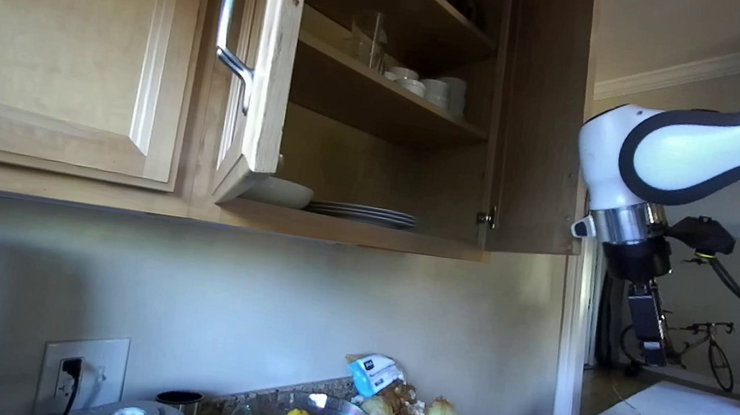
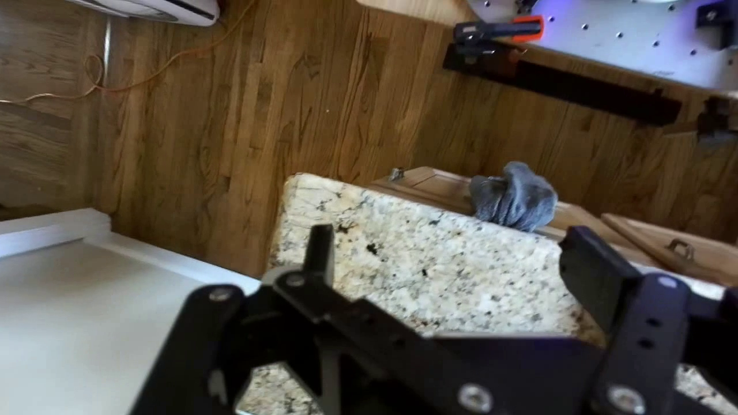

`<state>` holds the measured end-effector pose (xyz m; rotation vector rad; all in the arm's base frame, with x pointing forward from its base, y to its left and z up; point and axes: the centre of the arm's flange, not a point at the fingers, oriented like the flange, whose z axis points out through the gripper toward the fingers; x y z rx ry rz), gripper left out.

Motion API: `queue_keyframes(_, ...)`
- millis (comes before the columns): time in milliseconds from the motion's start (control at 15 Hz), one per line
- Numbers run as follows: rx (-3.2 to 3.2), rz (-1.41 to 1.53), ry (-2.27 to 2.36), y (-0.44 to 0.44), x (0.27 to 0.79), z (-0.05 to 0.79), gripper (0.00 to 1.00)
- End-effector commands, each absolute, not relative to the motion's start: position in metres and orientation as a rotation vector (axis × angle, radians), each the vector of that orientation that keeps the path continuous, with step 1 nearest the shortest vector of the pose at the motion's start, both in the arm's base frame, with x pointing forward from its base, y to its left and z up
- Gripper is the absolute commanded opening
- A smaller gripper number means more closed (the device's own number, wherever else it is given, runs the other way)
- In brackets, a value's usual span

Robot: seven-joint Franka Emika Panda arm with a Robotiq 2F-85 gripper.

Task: Open the top right cupboard door

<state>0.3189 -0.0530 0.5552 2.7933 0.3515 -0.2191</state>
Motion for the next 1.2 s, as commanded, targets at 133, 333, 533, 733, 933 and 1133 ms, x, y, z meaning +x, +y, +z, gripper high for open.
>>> queue_keyframes(133, 2.792, -0.383, 0.662, 0.026, 0.304, 0.519, 1.0)
queue_keyframes(333, 2.817, -0.337, 0.669, 0.045, 0.317, 0.525, 1.0)
queue_keyframes(533, 2.851, -0.269, 0.614, 0.042, 0.334, 0.538, 1.0)
queue_keyframes(733, 2.902, -0.197, 0.556, 0.028, 0.349, 0.557, 1.0)
queue_keyframes(933, 2.954, -0.129, 0.502, 0.011, 0.366, 0.569, 1.0)
queue_keyframes(1133, 3.005, -0.054, 0.422, -0.009, 0.383, 0.581, 1.0)
